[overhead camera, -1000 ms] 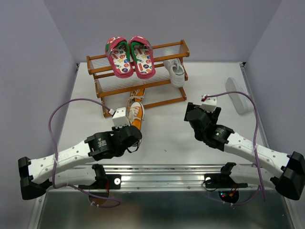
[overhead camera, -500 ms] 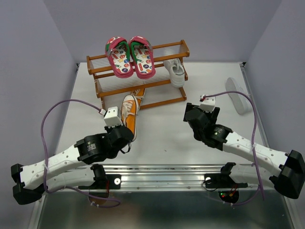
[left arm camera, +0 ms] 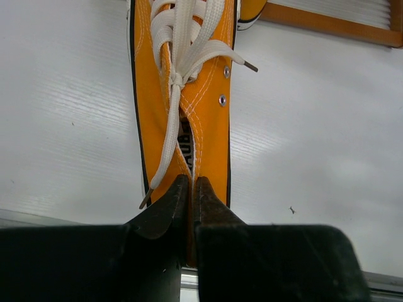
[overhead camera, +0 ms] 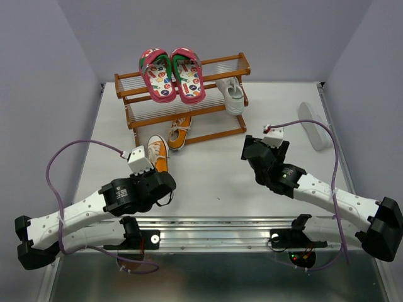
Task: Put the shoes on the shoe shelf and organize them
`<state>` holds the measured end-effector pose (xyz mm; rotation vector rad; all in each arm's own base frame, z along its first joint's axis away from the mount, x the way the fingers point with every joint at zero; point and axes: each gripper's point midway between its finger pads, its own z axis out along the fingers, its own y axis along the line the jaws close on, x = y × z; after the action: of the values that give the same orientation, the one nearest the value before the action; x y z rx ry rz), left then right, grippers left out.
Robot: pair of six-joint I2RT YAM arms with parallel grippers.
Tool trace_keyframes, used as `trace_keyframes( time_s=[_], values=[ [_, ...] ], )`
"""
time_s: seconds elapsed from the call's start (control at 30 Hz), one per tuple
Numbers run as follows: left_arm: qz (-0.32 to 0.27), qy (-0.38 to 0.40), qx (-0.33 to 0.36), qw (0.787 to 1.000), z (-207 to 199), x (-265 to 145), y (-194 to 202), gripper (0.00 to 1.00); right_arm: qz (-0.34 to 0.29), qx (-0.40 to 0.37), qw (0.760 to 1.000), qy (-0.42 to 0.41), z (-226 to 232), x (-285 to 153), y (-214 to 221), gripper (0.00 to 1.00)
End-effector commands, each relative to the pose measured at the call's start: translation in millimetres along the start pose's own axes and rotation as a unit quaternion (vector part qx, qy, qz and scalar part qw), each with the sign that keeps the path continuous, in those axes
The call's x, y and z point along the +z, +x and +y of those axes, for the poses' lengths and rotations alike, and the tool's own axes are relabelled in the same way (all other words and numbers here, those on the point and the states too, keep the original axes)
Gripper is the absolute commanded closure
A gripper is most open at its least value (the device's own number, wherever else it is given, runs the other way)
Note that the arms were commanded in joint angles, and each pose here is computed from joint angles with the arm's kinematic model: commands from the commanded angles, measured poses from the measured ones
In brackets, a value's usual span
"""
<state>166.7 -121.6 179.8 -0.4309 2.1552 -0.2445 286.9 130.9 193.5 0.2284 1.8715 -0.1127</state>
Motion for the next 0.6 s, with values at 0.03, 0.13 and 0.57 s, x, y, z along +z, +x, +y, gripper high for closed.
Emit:
trace_keyframes(
  time_s=[0.03,0.13,0.57],
  values=[
    [-0.062,-0.017,-0.061,0.996,4.4,-0.5,-26.7,1.00,-0.021,0.032,0.999,-0.010,11.8,0.7,-25.1,0.00],
    [-0.059,-0.027,-0.050,0.997,4.7,3.0,-22.3,1.00,-0.022,0.031,0.999,-0.011,13.6,1.3,-26.1,0.00],
    [-0.068,-0.027,-0.060,0.996,-4.1,26.2,-7.9,1.00,-0.022,0.035,0.999,-0.016,13.3,0.1,-25.3,0.00]
  ],
)
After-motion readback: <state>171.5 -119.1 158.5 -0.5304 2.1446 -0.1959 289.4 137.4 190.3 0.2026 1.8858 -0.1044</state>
